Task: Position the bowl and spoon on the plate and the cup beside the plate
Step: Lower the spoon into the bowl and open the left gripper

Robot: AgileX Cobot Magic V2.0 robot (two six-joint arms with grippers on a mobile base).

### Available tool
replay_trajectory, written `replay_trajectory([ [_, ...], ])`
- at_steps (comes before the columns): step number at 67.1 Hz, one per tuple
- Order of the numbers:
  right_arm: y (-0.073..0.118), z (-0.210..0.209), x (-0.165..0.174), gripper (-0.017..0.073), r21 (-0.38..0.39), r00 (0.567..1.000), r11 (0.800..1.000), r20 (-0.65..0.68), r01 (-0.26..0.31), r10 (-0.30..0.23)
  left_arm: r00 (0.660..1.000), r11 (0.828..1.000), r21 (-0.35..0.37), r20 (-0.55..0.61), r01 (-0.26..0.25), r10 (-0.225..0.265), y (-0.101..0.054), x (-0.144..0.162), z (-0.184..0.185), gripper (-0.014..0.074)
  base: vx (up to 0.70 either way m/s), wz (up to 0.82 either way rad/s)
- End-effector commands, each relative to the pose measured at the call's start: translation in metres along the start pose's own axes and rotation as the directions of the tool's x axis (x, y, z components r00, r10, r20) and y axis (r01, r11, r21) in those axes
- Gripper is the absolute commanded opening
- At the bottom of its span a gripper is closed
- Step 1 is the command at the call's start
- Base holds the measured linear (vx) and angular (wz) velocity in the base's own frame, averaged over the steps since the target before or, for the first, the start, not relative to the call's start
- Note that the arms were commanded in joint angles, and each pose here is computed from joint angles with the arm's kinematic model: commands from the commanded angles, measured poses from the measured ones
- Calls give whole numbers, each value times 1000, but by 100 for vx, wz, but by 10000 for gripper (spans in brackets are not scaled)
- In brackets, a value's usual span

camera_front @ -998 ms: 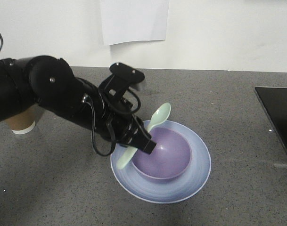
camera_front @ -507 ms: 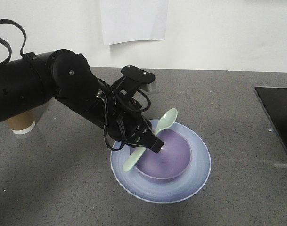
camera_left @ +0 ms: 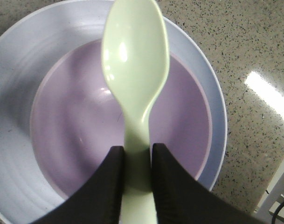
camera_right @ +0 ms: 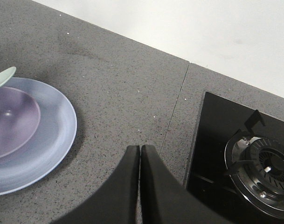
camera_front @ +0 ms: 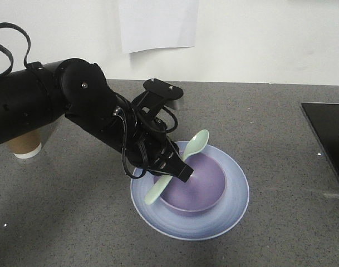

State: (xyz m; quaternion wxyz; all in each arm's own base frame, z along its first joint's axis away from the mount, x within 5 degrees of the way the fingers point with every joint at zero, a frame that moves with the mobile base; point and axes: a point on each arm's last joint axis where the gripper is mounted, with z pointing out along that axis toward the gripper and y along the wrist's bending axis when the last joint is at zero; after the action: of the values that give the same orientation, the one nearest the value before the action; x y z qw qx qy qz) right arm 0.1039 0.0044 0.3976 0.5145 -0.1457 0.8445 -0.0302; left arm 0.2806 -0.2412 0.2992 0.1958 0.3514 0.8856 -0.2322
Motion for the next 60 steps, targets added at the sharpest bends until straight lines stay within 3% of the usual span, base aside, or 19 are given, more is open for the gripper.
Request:
replay_trajectory([
  [1,-4,-5,-11,-6,40,996,999,85,-4,0,995,1000,26,104,4,-6,-12,-12,-22,212,0,0],
  [12,-4,-5,-11,-6,40,996,999,85,-4,0,994,1000,28,111,10,-13,-12,-13,-22,349,0,0],
  [22,-4,-5,-11,-6,40,996,999,85,-4,0,993,999,27,118,30,-33,-12,-13,-22,421,0,0],
  [32,-4,-5,-11,-6,40,996,999,86,-4,1,992,999,28,121,19,-22,-14,-14,-30,429,0,0],
  [39,-3,-5,-12,-6,32,995,999,95,-13,10,991,1000,0,131,-17,17,-18,-15,-46,422,0,0],
  [46,-2,-6,-14,-6,22,993,999,114,-27,24,987,995,-98,152,-32,47,-18,-13,-72,396,0,0],
  [52,-2,-6,-15,-6,20,991,999,127,-35,32,984,972,-233,160,-35,74,-16,-5,-99,359,0,0],
  [60,-1,-6,-17,-6,8,989,999,142,-49,47,980,885,-465,169,-11,101,-8,10,-144,302,0,0],
])
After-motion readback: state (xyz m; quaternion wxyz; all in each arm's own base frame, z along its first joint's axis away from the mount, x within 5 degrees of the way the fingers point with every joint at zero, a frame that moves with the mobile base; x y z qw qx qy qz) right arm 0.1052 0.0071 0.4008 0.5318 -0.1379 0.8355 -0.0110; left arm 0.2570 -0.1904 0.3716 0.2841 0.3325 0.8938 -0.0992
